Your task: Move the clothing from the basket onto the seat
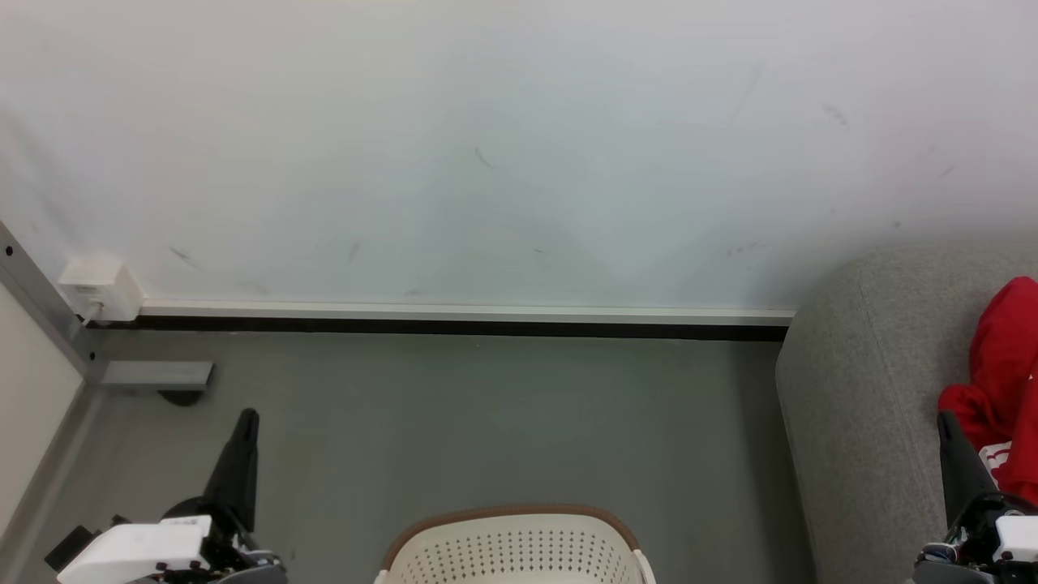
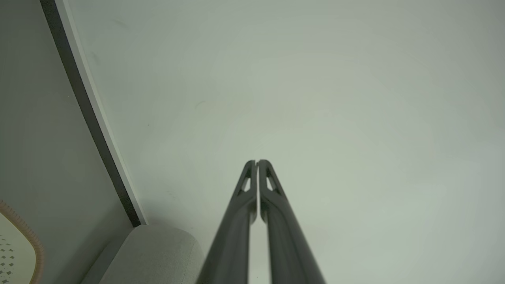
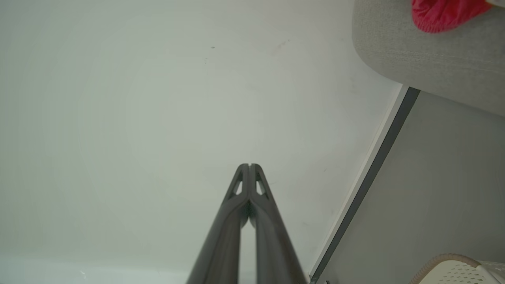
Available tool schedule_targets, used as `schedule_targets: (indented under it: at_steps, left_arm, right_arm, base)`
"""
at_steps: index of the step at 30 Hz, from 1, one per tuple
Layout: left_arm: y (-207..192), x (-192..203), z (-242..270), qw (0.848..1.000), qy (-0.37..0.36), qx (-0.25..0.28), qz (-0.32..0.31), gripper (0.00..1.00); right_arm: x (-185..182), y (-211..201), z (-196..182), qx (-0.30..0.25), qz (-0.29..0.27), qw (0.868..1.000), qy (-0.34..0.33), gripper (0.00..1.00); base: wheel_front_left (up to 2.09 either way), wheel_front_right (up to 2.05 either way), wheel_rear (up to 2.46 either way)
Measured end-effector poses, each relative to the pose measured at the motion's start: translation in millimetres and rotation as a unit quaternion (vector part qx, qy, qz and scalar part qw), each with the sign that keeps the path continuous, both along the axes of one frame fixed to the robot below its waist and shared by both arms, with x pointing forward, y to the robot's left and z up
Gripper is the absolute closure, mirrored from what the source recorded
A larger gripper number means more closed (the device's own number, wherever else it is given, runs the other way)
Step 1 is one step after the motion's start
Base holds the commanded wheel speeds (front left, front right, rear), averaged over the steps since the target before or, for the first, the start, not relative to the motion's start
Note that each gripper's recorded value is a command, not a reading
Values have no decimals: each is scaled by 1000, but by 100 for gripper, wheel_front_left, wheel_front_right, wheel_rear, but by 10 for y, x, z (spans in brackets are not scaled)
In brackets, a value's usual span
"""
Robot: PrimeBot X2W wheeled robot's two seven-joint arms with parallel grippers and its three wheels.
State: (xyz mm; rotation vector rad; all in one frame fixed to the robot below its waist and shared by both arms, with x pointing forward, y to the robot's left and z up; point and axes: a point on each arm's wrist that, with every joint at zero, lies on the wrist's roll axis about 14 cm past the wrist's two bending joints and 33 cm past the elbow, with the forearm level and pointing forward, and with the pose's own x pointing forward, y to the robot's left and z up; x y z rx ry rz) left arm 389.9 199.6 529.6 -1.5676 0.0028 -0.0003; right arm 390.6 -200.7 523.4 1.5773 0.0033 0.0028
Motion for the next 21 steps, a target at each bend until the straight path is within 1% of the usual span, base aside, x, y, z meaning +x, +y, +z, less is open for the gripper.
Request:
schedule_targets:
  at_steps: [21]
  left_arm:
    - [0, 0, 0, 1000, 0, 0, 0, 100]
  right_arm:
    - [-5, 1, 4, -2, 0, 1000, 1, 100]
  base:
    - [0, 0, 0]
